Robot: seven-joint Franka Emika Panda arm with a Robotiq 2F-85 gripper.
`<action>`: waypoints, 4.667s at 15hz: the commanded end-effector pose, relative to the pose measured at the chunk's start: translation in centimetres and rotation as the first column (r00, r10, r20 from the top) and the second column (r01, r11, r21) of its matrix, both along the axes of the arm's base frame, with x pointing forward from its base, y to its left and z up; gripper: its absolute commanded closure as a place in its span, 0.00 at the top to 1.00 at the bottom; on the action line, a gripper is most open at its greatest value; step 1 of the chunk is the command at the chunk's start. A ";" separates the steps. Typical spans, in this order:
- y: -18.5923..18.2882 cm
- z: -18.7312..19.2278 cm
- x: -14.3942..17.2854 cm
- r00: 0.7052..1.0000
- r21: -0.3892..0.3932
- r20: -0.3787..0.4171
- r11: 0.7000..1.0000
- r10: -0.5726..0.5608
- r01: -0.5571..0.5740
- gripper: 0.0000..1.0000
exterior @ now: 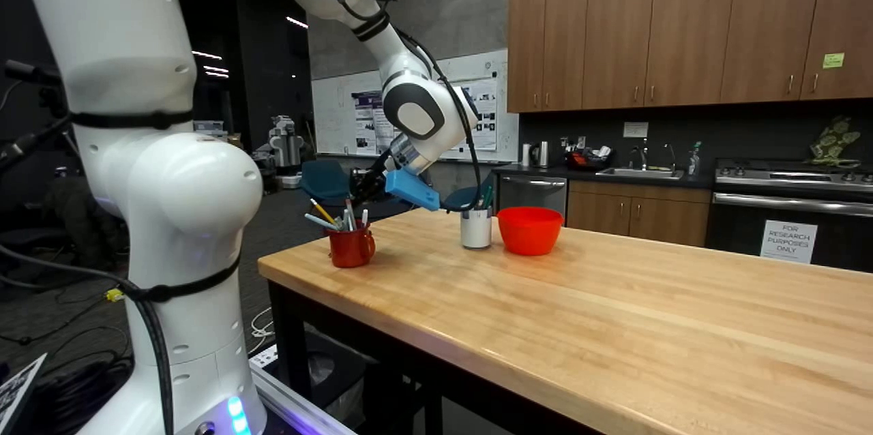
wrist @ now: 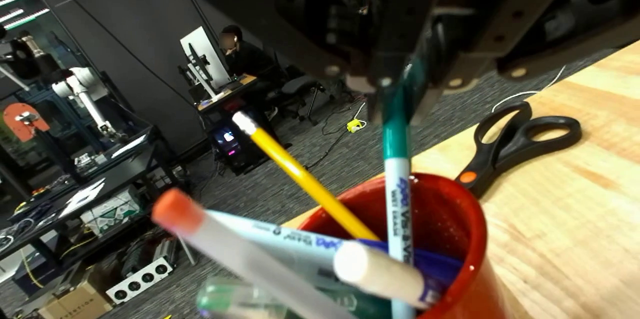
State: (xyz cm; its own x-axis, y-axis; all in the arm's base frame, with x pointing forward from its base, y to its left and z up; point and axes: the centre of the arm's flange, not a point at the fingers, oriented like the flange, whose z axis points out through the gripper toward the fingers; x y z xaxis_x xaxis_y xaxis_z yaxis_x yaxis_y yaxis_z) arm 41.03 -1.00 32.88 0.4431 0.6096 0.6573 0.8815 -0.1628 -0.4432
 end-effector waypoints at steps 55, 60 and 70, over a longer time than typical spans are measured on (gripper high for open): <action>-9.8 10.9 7.3 -0.389 -0.572 0.062 -0.352 -0.919 0.741 1.00; -10.4 10.3 7.7 -0.406 -0.505 0.099 -0.397 -0.909 0.766 1.00; -11.2 8.6 7.6 -0.412 -0.516 0.117 -0.410 -0.904 0.752 0.68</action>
